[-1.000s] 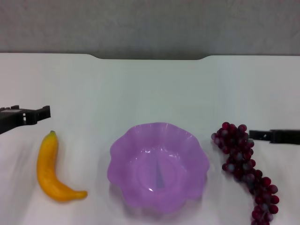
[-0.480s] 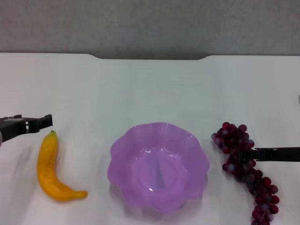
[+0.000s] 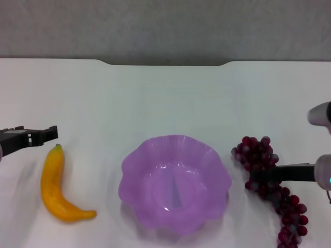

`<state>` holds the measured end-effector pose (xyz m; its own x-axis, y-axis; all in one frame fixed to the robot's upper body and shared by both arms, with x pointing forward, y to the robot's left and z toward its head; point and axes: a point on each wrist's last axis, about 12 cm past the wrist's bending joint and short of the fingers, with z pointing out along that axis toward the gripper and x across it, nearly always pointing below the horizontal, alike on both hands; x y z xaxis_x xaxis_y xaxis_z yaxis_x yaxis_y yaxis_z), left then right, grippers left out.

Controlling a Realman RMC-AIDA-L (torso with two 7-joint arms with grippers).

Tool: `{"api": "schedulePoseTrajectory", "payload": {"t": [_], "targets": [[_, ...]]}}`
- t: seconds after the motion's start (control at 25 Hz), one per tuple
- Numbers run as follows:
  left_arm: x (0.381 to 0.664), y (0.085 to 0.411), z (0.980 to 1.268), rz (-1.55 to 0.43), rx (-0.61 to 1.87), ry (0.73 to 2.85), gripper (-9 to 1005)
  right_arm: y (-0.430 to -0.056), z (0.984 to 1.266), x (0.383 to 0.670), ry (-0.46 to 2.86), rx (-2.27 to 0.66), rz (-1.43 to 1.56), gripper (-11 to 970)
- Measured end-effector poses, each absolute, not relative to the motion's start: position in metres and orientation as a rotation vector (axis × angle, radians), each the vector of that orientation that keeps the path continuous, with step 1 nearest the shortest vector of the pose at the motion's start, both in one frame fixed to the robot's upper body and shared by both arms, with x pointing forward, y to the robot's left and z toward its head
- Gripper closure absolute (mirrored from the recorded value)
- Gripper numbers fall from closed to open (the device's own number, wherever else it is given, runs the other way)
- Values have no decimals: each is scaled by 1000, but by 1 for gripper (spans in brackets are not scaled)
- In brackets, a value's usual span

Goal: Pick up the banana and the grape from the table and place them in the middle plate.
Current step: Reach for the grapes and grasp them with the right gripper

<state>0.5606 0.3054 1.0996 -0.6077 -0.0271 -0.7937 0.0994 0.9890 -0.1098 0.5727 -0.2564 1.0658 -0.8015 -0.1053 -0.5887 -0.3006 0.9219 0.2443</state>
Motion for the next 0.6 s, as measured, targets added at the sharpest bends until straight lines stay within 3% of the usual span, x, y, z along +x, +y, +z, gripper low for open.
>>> {"api": "schedulePoseTrajectory", "payload": {"t": [0.6], "targets": [[561,305,1100,-185,38,2217,104,-245,1051,579,2487,-344,380,185]]}}
